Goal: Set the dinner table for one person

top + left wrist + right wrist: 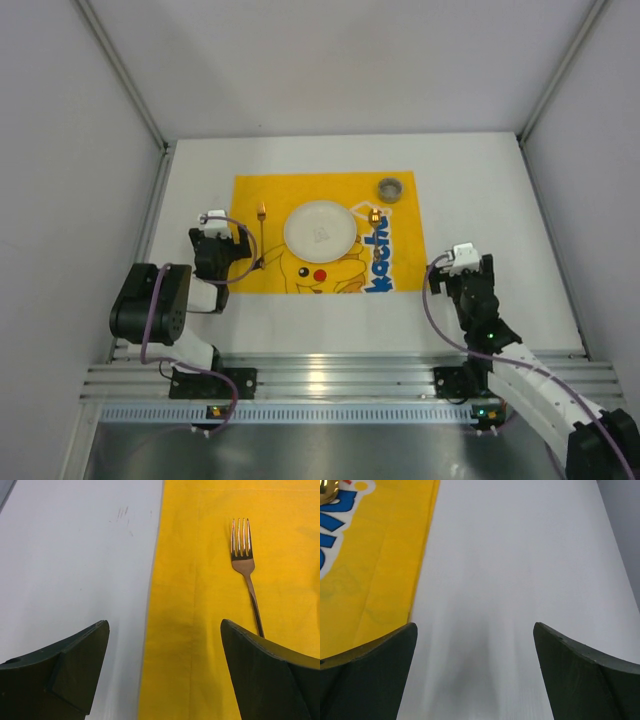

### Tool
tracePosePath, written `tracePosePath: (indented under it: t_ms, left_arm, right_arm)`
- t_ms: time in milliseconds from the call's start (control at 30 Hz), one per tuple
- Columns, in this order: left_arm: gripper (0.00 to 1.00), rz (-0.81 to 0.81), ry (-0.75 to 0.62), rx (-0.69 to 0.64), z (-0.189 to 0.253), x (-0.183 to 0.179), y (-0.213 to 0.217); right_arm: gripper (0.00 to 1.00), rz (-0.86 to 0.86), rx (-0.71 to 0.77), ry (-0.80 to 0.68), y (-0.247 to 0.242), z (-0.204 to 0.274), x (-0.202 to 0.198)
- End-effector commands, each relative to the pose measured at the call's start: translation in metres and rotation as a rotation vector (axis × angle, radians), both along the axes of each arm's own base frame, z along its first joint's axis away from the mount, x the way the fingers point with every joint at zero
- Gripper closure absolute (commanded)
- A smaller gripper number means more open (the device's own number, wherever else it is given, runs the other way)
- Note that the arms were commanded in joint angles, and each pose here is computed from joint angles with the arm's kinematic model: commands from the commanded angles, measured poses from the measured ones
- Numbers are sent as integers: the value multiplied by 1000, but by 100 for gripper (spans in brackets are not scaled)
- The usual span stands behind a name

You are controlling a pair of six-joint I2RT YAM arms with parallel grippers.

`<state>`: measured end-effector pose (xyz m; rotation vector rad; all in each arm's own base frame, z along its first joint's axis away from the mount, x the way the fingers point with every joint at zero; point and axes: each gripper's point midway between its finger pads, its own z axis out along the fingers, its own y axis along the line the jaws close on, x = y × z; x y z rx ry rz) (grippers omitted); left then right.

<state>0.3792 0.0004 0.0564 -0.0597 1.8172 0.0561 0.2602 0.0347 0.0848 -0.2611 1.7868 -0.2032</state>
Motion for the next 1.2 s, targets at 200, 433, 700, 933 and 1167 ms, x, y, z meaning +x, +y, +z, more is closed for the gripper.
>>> tracePosePath:
  t_ms: [200, 433, 700, 933, 1167]
  left_arm:
    - [2, 3, -105, -11, 28, 12, 1]
    - [2, 3, -100, -11, 26, 13, 1]
    - [2, 3, -103, -13, 27, 13, 1]
    - [2, 2, -103, -13, 27, 13, 1]
    - [2, 3, -103, -13, 27, 13, 1]
  right_arm:
    - [0, -19, 258, -269, -33, 58, 73]
    - [0, 94, 239, -238, -23, 46, 117]
    - [0, -39, 271, -194, -41, 34, 121]
    - [0, -36, 270, -198, -40, 35, 121]
    - [0, -36, 270, -198, -40, 35, 122]
